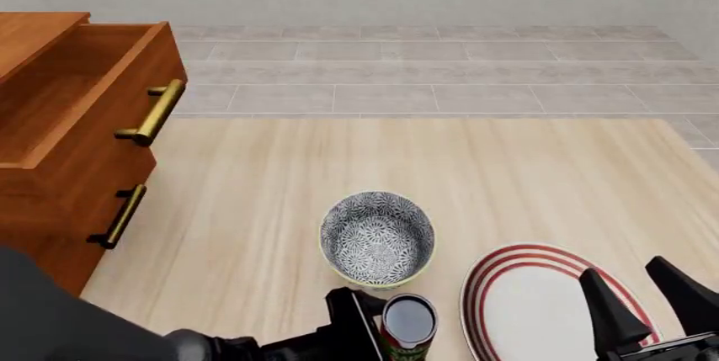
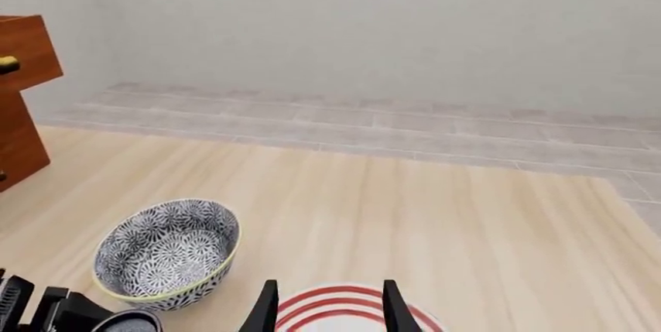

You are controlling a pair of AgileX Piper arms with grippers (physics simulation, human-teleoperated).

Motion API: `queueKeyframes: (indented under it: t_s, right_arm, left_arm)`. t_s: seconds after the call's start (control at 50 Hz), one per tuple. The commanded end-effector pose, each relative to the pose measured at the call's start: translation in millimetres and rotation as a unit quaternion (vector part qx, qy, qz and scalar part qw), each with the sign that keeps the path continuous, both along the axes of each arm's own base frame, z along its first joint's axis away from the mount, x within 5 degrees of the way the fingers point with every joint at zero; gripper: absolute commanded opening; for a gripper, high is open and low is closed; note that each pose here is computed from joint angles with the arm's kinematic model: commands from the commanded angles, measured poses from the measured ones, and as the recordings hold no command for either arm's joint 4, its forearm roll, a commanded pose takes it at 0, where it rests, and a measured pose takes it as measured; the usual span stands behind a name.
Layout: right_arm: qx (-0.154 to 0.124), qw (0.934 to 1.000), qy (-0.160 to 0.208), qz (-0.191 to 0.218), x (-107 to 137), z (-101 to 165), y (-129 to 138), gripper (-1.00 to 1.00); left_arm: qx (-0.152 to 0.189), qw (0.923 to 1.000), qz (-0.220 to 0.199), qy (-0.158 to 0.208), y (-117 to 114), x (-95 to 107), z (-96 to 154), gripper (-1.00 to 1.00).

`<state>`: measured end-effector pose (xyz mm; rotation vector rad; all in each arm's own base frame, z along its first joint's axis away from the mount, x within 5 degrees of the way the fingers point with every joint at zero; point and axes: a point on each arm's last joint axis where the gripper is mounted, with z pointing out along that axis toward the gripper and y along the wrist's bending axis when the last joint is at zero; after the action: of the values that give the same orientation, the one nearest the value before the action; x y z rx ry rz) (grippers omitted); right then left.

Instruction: Put the ketchup in the top drawer of the cabinet.

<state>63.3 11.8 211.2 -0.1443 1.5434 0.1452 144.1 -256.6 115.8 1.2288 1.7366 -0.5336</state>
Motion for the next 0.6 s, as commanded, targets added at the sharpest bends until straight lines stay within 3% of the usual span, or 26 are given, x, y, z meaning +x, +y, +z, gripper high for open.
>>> queueKeyframes:
  t_s: [0.02,0.12,0.14,0.4,0.6]
  right_arm:
    - [-0.001,1.0,0.004,0.004,0.8,-1.1,0.6,1.0]
    - [-0.002,1.0,0.005,0.005,1.9,-1.2,1.0,1.0]
    - [-0.003,1.0,0.005,0.005,2.0,-1.2,1.0,1.0]
    - [-0.004,1.0,0.006,0.006,2.2,-1.3,1.3,1.0]
    - [-0.005,0.9999,0.009,0.009,3.3,-1.7,1.8,1.0]
  left_arm:
    - [0.0,1.0,0.005,-0.002,-1.5,5.2,-3.3,1.0]
    - [-0.005,1.0,0.005,-0.001,-1.3,3.8,0.0,1.0]
    - [-0.006,1.0,0.007,-0.001,-0.7,4.2,0.5,-1.0]
    - [-0.011,0.9998,0.001,-0.017,5.1,1.0,11.7,-1.0]
    - [-0.023,0.9991,-0.005,-0.035,5.1,0.4,35.3,-1.0]
